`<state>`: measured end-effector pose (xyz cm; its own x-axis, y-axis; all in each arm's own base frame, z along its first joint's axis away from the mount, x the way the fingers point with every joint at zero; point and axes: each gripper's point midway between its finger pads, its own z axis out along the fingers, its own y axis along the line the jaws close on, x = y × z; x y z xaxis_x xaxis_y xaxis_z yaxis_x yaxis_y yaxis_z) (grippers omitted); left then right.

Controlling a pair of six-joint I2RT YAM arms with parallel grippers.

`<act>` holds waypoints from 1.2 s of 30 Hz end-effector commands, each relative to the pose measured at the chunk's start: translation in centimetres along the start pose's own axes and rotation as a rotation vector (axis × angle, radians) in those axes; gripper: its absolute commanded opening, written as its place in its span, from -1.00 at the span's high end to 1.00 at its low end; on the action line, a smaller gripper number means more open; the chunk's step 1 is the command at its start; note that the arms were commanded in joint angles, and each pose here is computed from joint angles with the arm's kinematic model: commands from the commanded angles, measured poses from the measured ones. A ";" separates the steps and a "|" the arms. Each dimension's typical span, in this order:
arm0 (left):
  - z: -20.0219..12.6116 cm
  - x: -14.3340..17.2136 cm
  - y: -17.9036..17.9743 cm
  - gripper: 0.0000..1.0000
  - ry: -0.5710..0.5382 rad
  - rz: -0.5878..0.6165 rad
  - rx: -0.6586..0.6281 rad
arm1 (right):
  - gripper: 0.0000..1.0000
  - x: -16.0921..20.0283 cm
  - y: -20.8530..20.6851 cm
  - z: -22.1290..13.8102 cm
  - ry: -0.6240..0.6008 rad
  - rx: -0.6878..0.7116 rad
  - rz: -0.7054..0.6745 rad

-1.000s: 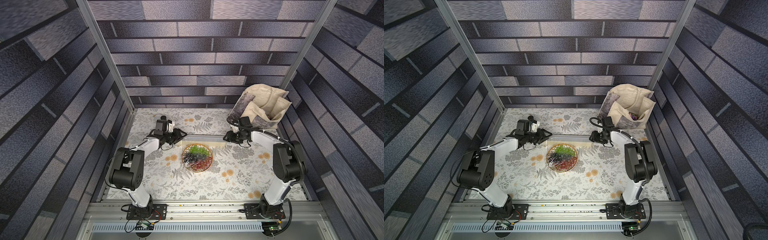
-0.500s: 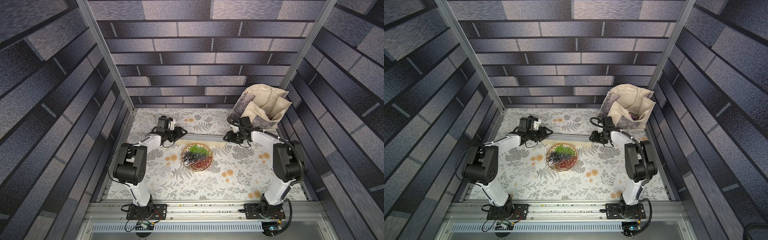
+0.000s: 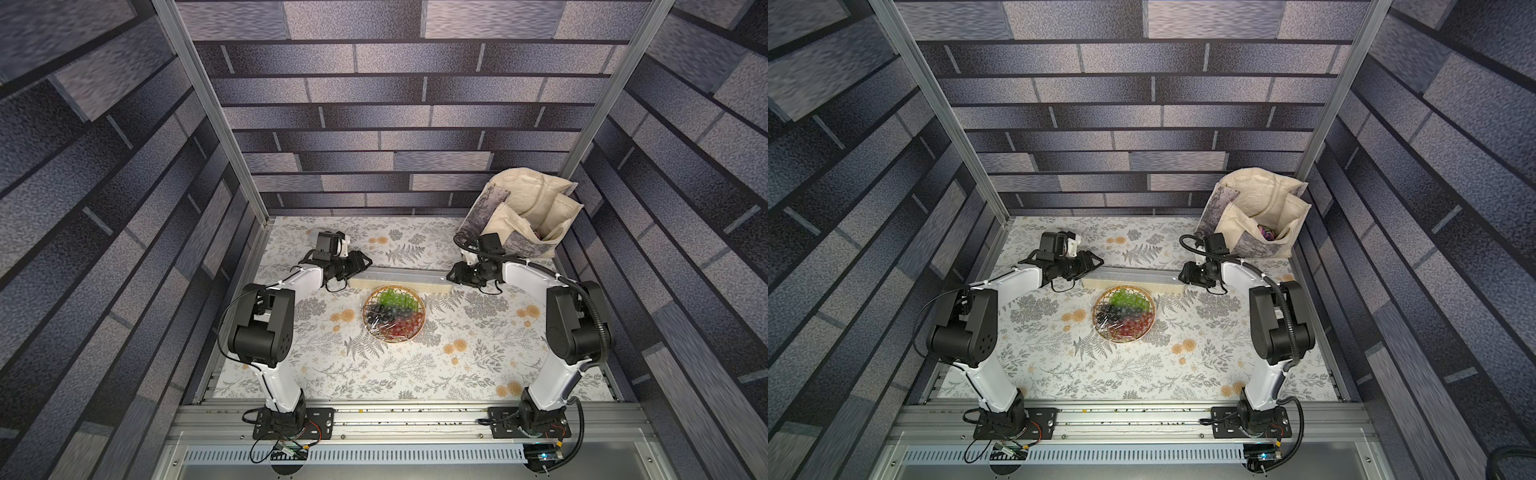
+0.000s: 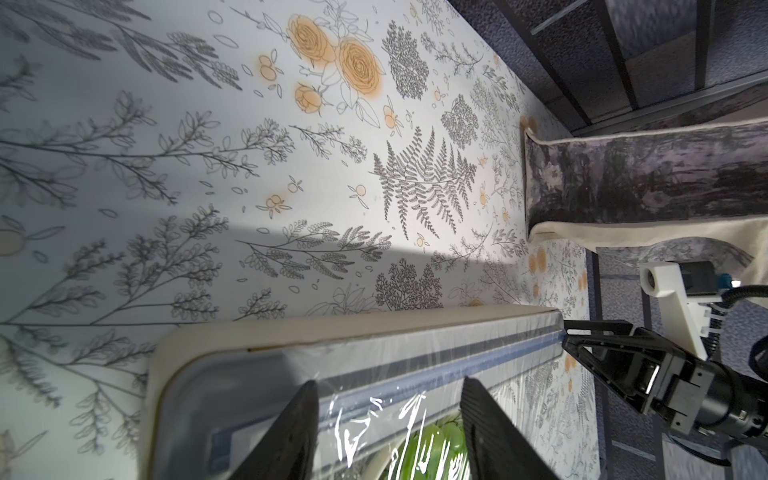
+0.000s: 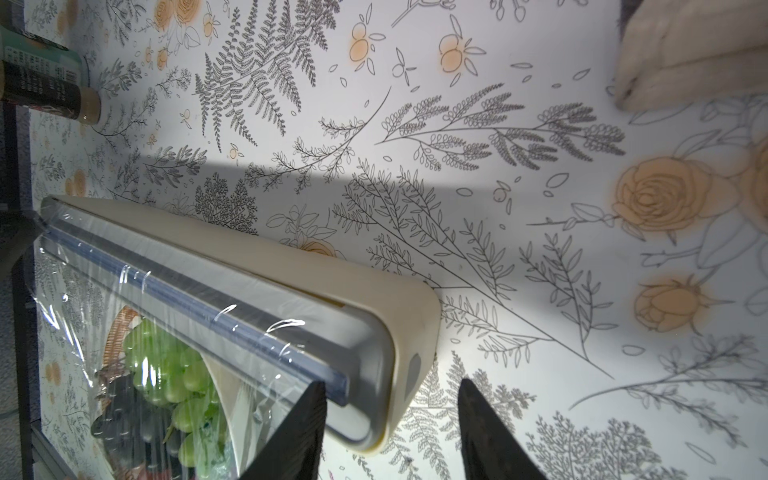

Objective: Wrap the plate with plastic wrap
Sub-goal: Adjust the plastic wrap in the plastic wrap cutting box, then move the plastic wrap cutting box to the center of the board.

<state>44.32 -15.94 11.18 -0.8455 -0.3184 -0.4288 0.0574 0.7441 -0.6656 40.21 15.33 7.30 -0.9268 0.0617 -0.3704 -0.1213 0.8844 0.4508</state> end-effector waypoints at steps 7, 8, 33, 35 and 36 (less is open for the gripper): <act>-4.5 -0.5 3.1 -0.22 -0.021 0.020 -0.175 | -0.06 0.1 -2.6 -0.4 0.021 0.120 -0.008; -5.1 -0.7 3.0 -0.22 -0.031 0.023 -0.173 | -0.06 -0.5 -2.4 -1.1 -0.001 0.130 -0.025; -5.2 2.4 2.6 -0.34 0.007 -0.226 0.157 | -0.53 0.3 7.3 -4.5 -0.111 -0.010 -0.001; -4.2 2.6 2.4 -0.35 0.020 -0.220 0.157 | -0.61 1.7 5.9 -4.1 -0.075 -0.048 0.062; -3.8 2.6 2.3 -0.36 0.025 -0.222 0.161 | -0.67 1.8 5.9 -4.0 -0.074 -0.072 0.078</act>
<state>39.34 -11.88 10.59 -0.8575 -0.4491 -0.2510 -0.0687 0.5835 -0.8092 37.85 19.46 12.90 -0.8792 0.1097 -0.4637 -0.1358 0.8751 0.4645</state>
